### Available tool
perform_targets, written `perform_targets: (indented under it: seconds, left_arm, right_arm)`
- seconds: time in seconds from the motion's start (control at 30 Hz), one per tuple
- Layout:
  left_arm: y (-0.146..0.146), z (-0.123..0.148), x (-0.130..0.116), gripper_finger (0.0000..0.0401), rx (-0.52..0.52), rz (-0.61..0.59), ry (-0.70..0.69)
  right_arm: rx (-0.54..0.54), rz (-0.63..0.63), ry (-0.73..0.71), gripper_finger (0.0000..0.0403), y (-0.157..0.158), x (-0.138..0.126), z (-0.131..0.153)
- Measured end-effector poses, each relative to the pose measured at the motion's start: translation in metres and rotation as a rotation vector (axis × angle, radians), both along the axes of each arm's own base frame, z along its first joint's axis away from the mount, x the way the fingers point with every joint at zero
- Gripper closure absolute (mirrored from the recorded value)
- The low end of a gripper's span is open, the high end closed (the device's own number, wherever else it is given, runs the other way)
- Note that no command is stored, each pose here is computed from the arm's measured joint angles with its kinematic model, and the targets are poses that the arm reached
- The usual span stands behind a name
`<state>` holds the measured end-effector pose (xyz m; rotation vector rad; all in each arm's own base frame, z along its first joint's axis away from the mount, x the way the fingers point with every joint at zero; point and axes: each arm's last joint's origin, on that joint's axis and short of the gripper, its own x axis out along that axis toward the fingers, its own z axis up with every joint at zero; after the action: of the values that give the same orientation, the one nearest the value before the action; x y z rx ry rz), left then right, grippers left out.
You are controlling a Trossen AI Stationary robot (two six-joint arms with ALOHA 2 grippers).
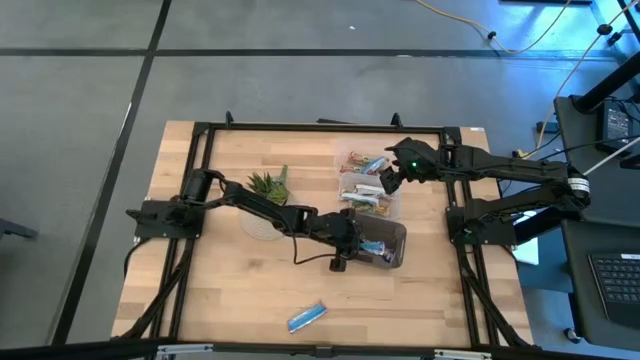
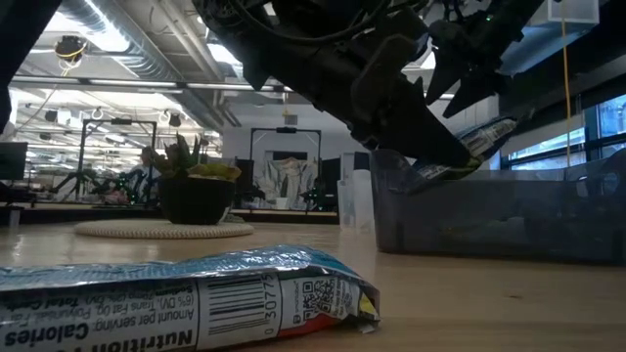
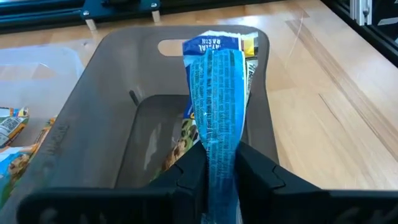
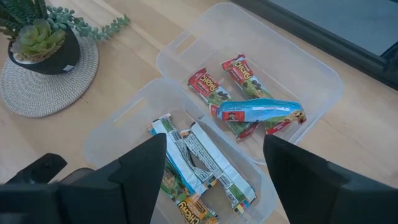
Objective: Pick and place Granola Bars by type
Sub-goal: Put the blue granola bar into the black bin, then put the red granola bar into the top transparent bin
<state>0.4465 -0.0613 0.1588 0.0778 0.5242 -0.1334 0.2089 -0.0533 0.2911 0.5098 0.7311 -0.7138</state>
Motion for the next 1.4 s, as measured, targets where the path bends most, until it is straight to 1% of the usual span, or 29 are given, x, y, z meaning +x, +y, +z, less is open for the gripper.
perform_targets:
  seconds: [0.13, 0.23, 0.37, 0.5, 0.6, 0.7, 0.8, 0.87, 0.97, 1.13, 1.27, 1.4]
  left_arm:
    - [0.001, 0.000, 0.000, 0.0315, 0.004, 0.008, 0.002]
    - [0.002, 0.000, 0.000, 0.0290, 0.029, 0.050, -0.001]
    - [0.004, 0.000, 0.000, 0.0249, 0.058, 0.099, -0.001]
    - [0.006, 0.002, -0.003, 0.0203, 0.098, 0.153, 0.026]
    - [0.007, 0.011, -0.008, 0.0173, 0.122, 0.183, 0.045]
    - [0.006, 0.026, -0.016, 0.0154, 0.130, 0.182, 0.062]
    - [0.001, 0.048, -0.026, 0.0146, 0.129, 0.162, 0.069]
    - [-0.002, 0.062, -0.037, 0.0146, 0.134, 0.149, 0.100]
    - [-0.004, 0.083, -0.057, 0.0149, 0.106, 0.159, 0.154]
    - [-0.010, 0.113, -0.090, 0.0150, -0.009, 0.168, 0.234]
    - [-0.020, 0.127, -0.108, 0.0150, -0.093, 0.131, 0.277]
    - [-0.038, 0.131, -0.115, 0.0150, -0.189, 0.080, 0.291]
  right_arm:
    - [0.000, 0.000, 0.000, 0.0131, 0.000, 0.000, 0.000]
    - [0.000, 0.000, 0.000, 0.0131, 0.000, 0.000, 0.000]
    - [-0.001, 0.000, 0.000, 0.0131, 0.000, 0.000, 0.000]
    - [-0.001, 0.000, 0.000, 0.0131, 0.000, 0.000, 0.000]
    - [-0.001, 0.000, 0.001, 0.0131, 0.000, 0.000, 0.000]
    - [-0.002, 0.003, 0.009, 0.0131, 0.000, 0.000, 0.000]
    - [-0.002, 0.003, 0.009, 0.0131, 0.000, -0.001, 0.000]
    - [-0.002, 0.003, 0.009, 0.0131, 0.000, -0.001, 0.000]
    - [-0.002, 0.003, 0.009, 0.0131, 0.000, -0.001, 0.000]
    - [-0.002, 0.001, 0.010, 0.0131, 0.000, 0.000, 0.000]
    - [-0.005, -0.004, 0.009, 0.0131, 0.000, 0.000, 0.000]
    - [-0.008, -0.004, 0.009, 0.0131, 0.000, 0.000, 0.000]
